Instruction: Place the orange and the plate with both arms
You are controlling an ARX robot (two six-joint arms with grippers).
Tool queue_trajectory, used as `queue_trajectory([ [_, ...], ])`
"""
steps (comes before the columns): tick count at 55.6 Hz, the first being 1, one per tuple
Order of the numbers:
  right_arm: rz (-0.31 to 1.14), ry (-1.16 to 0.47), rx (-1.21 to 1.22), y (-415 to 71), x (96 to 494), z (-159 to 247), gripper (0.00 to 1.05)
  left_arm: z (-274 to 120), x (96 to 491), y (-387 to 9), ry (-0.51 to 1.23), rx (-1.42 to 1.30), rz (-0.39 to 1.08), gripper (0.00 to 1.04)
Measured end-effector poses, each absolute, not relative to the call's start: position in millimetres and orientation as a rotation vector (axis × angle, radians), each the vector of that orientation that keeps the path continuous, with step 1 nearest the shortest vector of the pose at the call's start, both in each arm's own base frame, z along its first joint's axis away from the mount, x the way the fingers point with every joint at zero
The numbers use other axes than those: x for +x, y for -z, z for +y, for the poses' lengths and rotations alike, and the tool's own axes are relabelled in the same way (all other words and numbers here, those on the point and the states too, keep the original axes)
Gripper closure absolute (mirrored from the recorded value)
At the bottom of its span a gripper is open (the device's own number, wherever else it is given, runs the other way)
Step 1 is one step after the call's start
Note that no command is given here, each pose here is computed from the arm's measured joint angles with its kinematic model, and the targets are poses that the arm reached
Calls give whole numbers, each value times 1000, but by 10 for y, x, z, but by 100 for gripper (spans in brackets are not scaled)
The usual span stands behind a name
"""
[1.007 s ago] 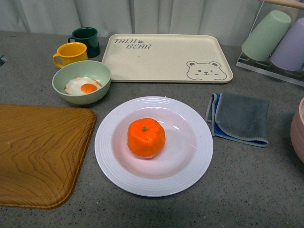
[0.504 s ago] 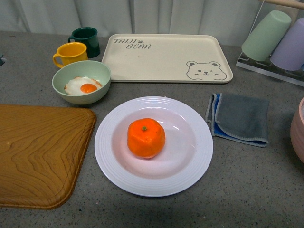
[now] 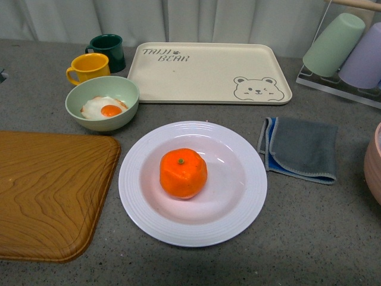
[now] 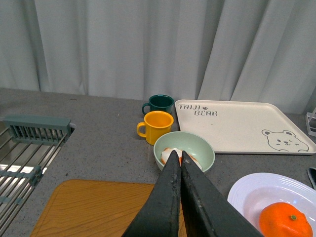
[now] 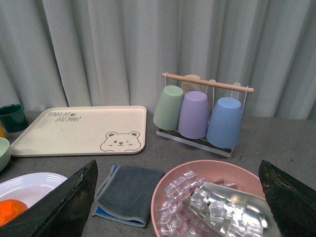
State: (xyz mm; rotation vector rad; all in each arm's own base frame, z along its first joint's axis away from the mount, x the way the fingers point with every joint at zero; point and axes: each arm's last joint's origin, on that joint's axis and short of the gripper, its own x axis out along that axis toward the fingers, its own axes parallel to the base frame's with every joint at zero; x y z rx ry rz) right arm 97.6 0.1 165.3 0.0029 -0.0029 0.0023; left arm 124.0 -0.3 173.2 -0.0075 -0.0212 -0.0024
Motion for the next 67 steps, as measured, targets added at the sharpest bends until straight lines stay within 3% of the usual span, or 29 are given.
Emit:
queue_trajectory([
  [55,-3,-2,3,-1653,976,1,9,-2,968,-1702,3,-8,-17,101],
  [67,-3,-2,3,-1653,976,1,9,-2,967,-1703,3,-7,-18,65],
])
